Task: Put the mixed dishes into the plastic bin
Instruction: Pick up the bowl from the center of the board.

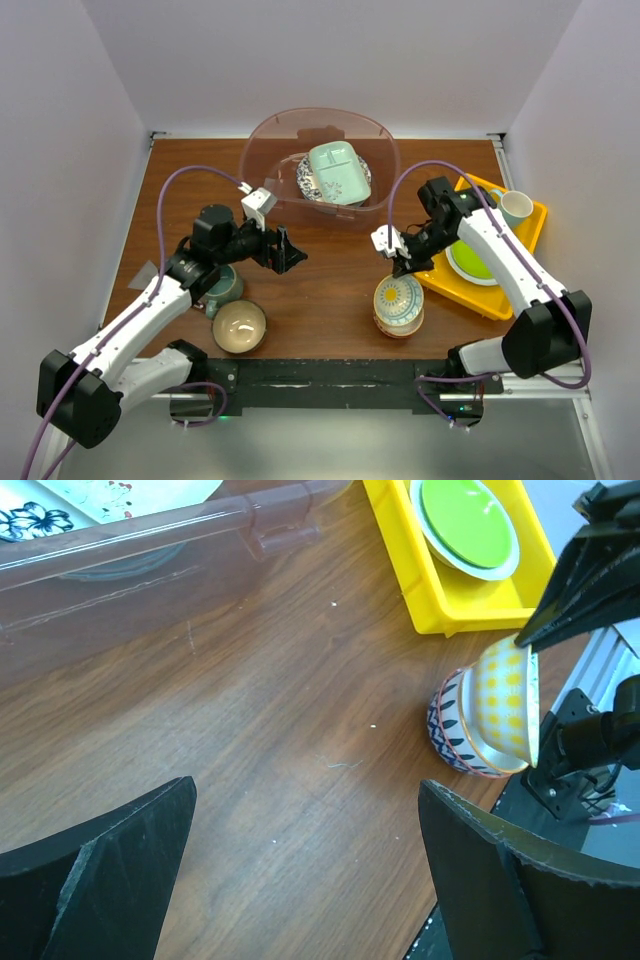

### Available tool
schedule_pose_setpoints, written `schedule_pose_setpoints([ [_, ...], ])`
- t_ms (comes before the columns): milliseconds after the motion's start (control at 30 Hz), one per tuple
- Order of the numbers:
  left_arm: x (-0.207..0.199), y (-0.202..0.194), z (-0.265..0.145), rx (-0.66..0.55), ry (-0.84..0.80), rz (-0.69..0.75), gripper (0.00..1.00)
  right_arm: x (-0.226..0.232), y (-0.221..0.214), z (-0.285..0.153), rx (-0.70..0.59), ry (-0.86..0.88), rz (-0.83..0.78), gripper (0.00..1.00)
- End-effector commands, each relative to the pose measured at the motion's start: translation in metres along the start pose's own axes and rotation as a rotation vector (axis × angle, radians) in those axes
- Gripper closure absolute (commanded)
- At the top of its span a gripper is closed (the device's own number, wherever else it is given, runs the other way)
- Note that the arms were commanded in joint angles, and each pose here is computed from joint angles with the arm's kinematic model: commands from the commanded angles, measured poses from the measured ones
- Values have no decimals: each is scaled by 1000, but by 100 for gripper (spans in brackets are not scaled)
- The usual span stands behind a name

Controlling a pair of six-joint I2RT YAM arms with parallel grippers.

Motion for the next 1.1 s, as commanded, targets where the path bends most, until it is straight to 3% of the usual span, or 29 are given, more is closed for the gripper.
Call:
schedule_pose_setpoints([
  [0,-9,30,-3,-92,-66,23,2,15,22,-14,-91,37,15,100],
  [600,-19,38,-1,-121,-128,-42,1,-7,56,-19,-269,68,181,100],
  [1067,-21,40,11,-167,-50,-196,0,-38,54,-2,-318,8,354,100],
])
Point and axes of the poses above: each gripper's point midway between its finger pads, its own z axis out along the fingers, its own x axis along the line the jaws close on, y = z × x, the point moved 8 cm from there along -z, back along the fingers, and after that the axes turned 11 degrees about z, right-handed, at the moved point
